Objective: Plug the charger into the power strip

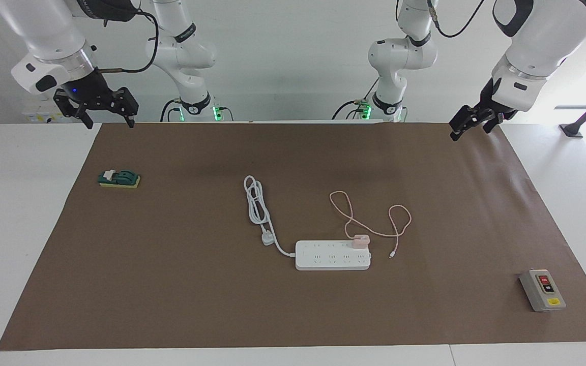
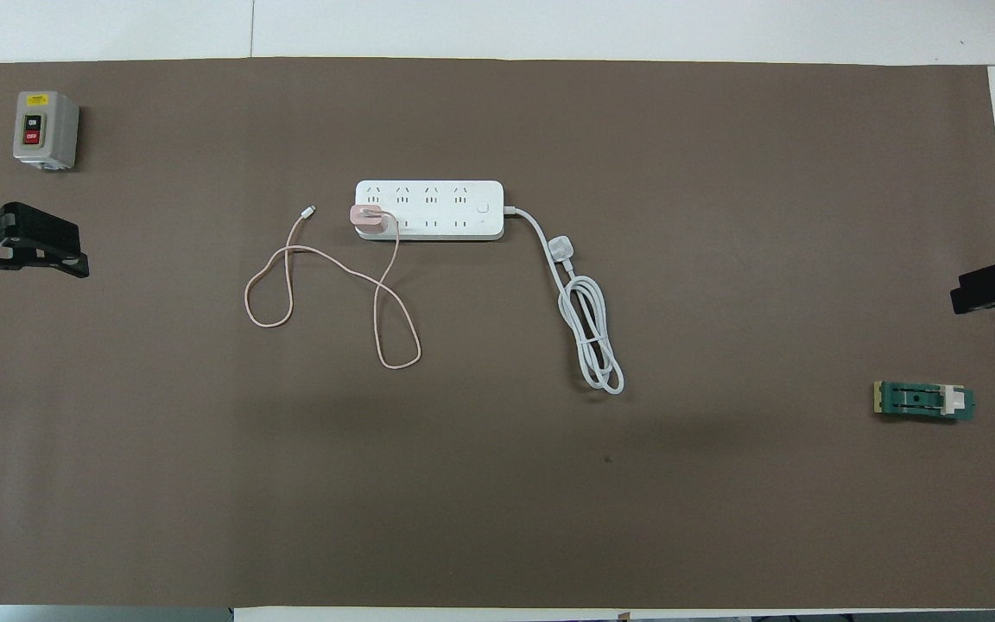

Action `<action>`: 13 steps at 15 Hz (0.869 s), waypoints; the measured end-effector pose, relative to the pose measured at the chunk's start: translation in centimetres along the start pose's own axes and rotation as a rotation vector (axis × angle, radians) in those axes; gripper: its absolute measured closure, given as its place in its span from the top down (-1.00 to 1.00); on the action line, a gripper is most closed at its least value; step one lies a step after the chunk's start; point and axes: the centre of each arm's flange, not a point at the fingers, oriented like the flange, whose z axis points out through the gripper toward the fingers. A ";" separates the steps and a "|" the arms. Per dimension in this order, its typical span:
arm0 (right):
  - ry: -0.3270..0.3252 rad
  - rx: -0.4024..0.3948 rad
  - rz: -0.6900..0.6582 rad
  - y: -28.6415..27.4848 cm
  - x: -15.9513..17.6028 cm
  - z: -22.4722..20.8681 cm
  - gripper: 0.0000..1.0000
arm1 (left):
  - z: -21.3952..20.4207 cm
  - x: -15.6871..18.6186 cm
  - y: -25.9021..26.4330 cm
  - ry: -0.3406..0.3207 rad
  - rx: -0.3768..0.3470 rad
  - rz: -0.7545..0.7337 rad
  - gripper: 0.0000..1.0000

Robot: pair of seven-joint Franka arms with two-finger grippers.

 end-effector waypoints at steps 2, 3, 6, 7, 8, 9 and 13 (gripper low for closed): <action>0.000 0.000 0.000 0.0 0.0 0.0 1.00 | 0.0 0.1 -0.3 0.002 -0.012 0.081 1.00; 0.000 0.000 0.000 0.0 0.0 0.0 1.00 | -0.1 0.2 -0.4 0.010 -0.016 0.104 1.00; 0.000 0.000 0.000 0.0 0.0 0.0 1.00 | -0.2 0.7 -0.5 0.038 -0.020 0.137 1.00; 0.000 0.000 0.000 0.0 0.0 0.0 1.00 | -0.1 0.8 -0.5 0.043 -0.020 0.139 1.00; 0.000 0.000 0.000 0.0 0.0 0.0 1.00 | 0.0 0.9 -0.5 0.048 -0.021 0.139 1.00; 0.000 0.000 0.000 0.0 0.0 0.0 1.00 | 0.0 1.0 -0.5 0.051 -0.021 0.139 1.00; 0.000 0.000 0.000 0.0 0.0 0.0 1.00 | 0.0 1.0 -0.5 0.050 -0.021 0.124 1.00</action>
